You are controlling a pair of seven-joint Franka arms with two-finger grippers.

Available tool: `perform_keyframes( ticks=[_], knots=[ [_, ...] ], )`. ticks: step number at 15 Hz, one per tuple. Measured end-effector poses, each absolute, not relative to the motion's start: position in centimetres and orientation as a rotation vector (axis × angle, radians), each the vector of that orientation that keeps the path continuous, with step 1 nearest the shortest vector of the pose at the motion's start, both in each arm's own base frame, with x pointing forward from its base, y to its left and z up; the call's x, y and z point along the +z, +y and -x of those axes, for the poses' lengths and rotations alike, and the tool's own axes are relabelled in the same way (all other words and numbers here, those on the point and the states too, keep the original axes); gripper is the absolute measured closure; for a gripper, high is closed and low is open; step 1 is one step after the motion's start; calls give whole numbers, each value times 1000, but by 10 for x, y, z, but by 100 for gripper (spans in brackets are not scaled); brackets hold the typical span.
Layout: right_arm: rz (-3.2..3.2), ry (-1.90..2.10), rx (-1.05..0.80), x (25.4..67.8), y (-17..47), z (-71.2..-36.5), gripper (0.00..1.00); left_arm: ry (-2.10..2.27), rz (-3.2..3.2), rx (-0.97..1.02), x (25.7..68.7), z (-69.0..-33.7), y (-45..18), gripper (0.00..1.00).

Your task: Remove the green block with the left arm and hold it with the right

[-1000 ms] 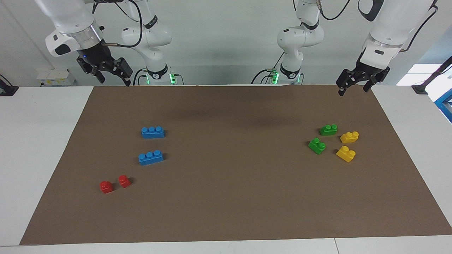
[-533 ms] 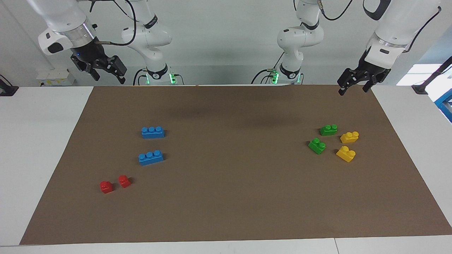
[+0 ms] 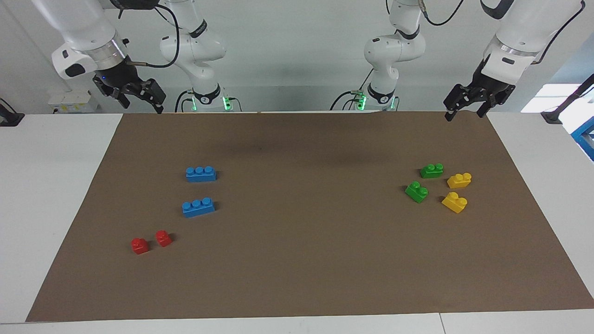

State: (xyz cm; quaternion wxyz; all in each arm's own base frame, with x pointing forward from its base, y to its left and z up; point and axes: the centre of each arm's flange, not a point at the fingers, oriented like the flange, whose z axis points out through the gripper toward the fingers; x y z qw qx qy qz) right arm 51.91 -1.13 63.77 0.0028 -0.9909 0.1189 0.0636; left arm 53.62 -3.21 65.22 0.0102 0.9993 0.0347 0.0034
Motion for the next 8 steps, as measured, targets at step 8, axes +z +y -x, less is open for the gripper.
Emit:
perform_keyframes(
  ticks=[8],
  knots=[
    [3129, 380, 197, 637, -14, -521, 0, 101, -3120, 8, 652, -536, -35, 0]
  ],
)
